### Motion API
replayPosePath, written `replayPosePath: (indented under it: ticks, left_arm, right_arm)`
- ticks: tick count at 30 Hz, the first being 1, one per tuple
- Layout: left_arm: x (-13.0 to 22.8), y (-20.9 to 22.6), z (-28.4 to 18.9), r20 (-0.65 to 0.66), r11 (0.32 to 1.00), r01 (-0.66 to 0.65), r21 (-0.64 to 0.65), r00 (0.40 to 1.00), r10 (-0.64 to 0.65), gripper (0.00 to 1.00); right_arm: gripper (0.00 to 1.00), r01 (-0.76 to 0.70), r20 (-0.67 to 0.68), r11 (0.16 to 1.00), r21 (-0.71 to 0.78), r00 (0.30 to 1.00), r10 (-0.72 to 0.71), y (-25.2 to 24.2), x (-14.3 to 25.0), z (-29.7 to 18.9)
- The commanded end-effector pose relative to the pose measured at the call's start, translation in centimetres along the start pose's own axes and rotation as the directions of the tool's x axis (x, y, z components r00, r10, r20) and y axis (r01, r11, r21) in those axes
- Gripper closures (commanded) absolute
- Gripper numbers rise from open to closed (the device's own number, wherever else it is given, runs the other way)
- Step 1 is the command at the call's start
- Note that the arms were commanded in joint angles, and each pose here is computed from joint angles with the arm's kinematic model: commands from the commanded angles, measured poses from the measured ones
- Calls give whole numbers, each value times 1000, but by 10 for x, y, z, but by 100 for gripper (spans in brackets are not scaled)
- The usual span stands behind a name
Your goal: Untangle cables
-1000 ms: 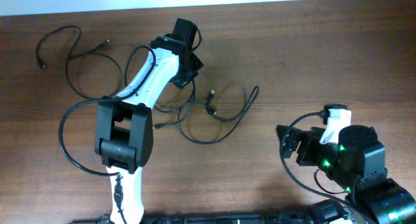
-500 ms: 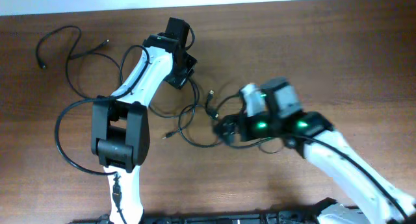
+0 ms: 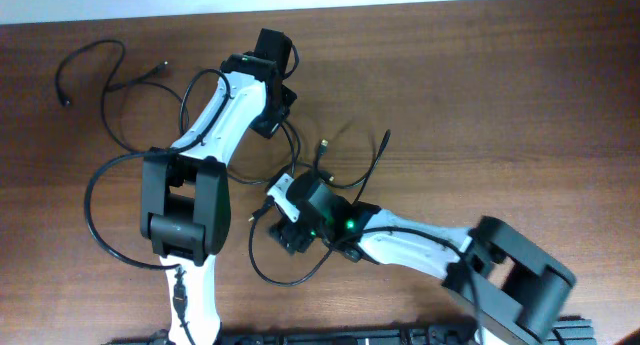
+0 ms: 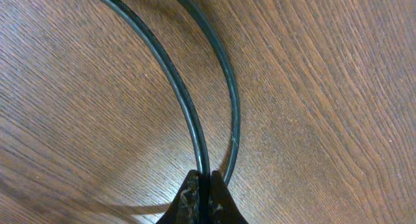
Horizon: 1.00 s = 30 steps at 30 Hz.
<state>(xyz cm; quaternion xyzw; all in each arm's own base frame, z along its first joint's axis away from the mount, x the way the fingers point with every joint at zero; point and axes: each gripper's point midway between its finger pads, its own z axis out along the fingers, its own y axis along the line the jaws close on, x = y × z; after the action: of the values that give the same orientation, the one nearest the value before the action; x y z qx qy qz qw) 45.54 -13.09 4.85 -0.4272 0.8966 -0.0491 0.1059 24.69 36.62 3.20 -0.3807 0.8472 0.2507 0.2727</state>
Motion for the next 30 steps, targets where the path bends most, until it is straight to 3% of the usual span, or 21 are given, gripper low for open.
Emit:
replayPosePath:
  ticks: [1,5,6,10,14,16,21,27,30]
  left_arm:
    - [-8,0,-11,29,1000,14,9,999,-15,100]
    - [-7,0,-11,29,1000,14,9,999,-14,100]
    - [-7,0,-11,29,1000,14,9,999,-14,100]
    - [-7,0,-11,29,1000,14,9,999,-14,100]
    - [-8,0,-11,32,1000,-29,6,999,29,100]
    - [-9,0,-11,39,1000,-31,3,999,31,100]
    - [-8,4,-11,33,999,-32,-11,999,33,100]
    - [-6,8,-11,25,999,-34,-28,999,35,100]
    - [-2,6,-11,15,978,-208,-28,978,208,100]
  right_arm:
    - [47,22,-1,999,38,1000,-22,-9,8,21]
    - [82,18,-32,999,41,999,-17,-13,21,32]
    - [96,17,-36,999,37,999,-16,-12,22,32]
    - [96,9,-7,994,-109,1000,-10,14,2,6]
    - [96,-52,195,999,3,980,50,-26,-67,-109]
    - [96,-115,249,988,107,965,85,-57,-74,-152]
    - [96,-377,301,862,338,911,281,-150,-29,-248]
    - [96,-537,274,726,430,844,462,-198,23,-270]
    - [96,-547,159,723,422,830,535,-190,47,-251]
